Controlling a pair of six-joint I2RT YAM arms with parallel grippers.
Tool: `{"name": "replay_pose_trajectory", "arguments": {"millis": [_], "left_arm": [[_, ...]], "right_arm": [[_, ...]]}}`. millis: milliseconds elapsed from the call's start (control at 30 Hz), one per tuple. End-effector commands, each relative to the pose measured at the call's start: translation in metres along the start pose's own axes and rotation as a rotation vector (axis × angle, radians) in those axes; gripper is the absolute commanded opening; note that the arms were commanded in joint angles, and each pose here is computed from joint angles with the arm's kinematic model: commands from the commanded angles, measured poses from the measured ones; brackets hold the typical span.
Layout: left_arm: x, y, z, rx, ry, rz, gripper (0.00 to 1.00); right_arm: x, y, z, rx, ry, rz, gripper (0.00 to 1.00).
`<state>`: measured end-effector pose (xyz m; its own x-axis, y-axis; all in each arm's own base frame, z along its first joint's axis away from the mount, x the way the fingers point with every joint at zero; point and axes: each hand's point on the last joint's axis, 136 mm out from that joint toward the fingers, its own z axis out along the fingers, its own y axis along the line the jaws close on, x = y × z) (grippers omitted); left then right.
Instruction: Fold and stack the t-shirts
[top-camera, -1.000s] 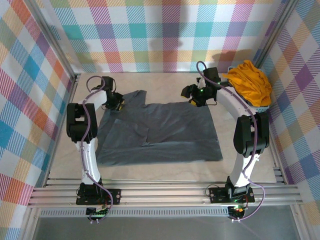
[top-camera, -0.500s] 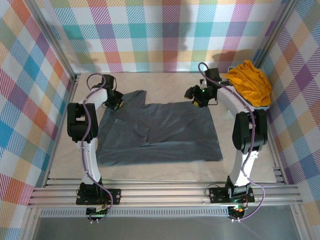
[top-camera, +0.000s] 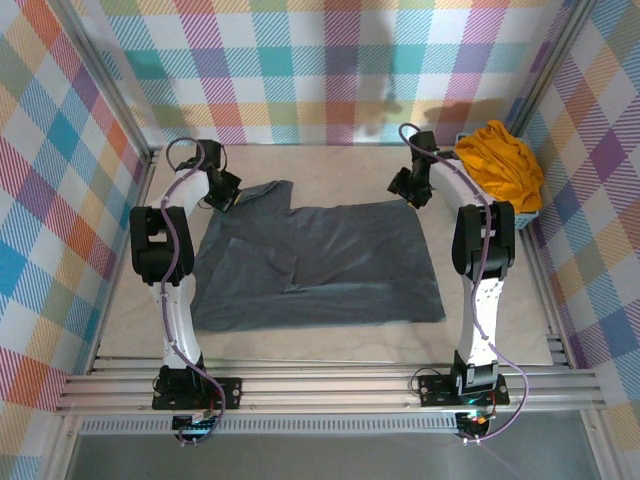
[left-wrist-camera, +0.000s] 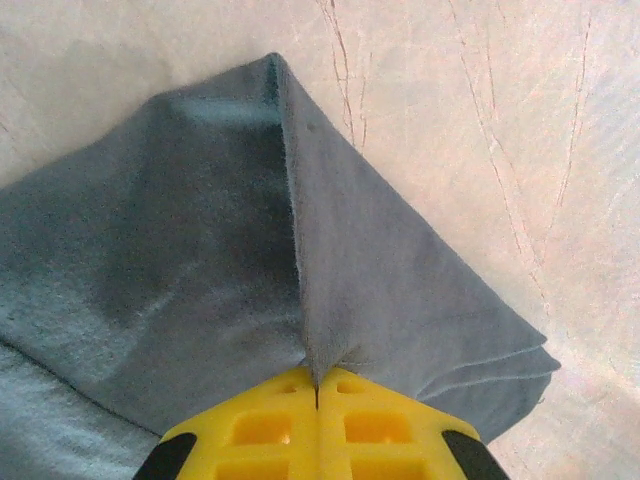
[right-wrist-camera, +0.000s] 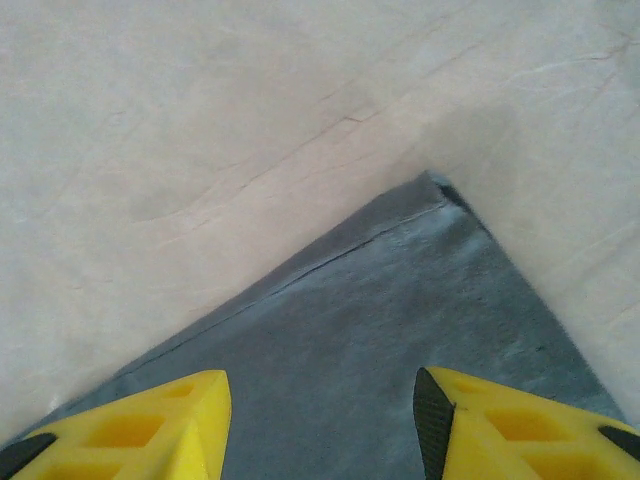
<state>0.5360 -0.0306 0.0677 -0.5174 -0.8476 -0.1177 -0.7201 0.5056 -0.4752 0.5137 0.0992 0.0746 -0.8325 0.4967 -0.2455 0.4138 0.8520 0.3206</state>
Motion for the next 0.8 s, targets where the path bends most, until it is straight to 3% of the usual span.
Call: {"name": "replay_pose_trajectory", "arguments": {"millis": [0,333,767], "left_arm": [[-0.003,-0.007,-0.016,0.022,0.003,0.012,0.00],[-0.007,-0.023,-0.030,0.080,-0.015,0.009,0.00],[-0.013,-0.031,-0.040,0.112,-0.021,0.005,0.00]], "right_arm": [[-0.014,-0.014,0.001,0.063,-0.027,-0.009,0.52],[-0.027,-0.027,0.023,0.120,-0.006,-0.022,0.53],[-0.021,-0.022,0.047,0.125,0.058,0.025,0.39]]}}
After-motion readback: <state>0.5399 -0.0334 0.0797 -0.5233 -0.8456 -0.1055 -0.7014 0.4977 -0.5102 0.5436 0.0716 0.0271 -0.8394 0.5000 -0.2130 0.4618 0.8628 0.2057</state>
